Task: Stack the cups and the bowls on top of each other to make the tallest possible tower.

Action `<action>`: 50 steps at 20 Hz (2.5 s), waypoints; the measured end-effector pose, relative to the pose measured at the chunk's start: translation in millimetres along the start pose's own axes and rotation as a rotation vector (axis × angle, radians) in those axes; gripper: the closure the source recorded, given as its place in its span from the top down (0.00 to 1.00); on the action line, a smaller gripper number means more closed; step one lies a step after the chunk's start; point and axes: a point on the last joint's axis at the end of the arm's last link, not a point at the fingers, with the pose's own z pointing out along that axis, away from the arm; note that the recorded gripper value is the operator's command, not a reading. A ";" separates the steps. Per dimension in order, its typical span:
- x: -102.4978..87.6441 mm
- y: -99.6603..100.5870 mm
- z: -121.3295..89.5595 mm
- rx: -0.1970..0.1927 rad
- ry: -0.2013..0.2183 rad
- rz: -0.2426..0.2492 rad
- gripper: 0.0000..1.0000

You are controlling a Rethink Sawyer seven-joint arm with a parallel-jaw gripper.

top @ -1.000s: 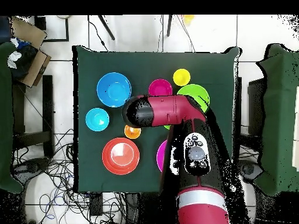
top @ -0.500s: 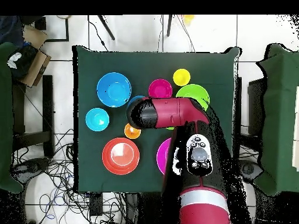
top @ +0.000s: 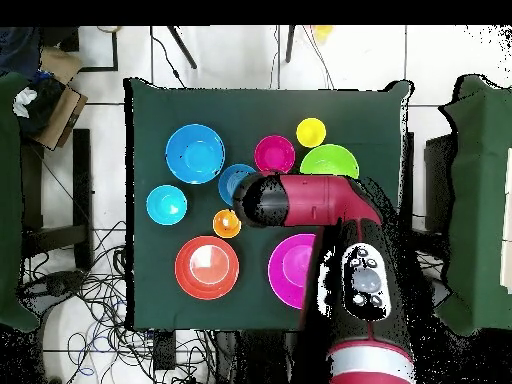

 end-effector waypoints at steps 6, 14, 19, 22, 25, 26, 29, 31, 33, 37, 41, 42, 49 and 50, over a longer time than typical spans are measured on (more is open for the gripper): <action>4.4 -31.9 -11.7 0.012 -0.006 0.047 1.00; 8.4 -48.5 -21.6 0.018 -0.011 0.072 1.00; 8.9 -47.6 -23.9 0.017 -0.012 0.072 1.00; 9.1 -47.2 -23.8 0.016 -0.012 0.072 1.00; 9.0 -46.6 -23.8 0.015 -0.012 0.072 1.00; 8.9 -46.4 -23.9 0.014 -0.012 0.072 1.00; 8.8 -45.2 -24.0 0.010 -0.011 0.076 1.00; 8.4 -42.9 -24.3 0.003 -0.009 0.082 1.00; 8.2 -41.2 -24.6 -0.003 -0.008 0.087 1.00; 8.4 -36.8 -25.4 -0.017 -0.004 0.099 1.00; 7.3 -36.6 -26.8 -0.019 -0.006 0.103 1.00; 7.2 -36.6 -26.9 -0.019 -0.006 0.103 1.00; 5.0 -37.6 -35.3 -0.017 -0.010 0.104 1.00; 4.8 -37.7 -36.0 -0.017 -0.010 0.104 1.00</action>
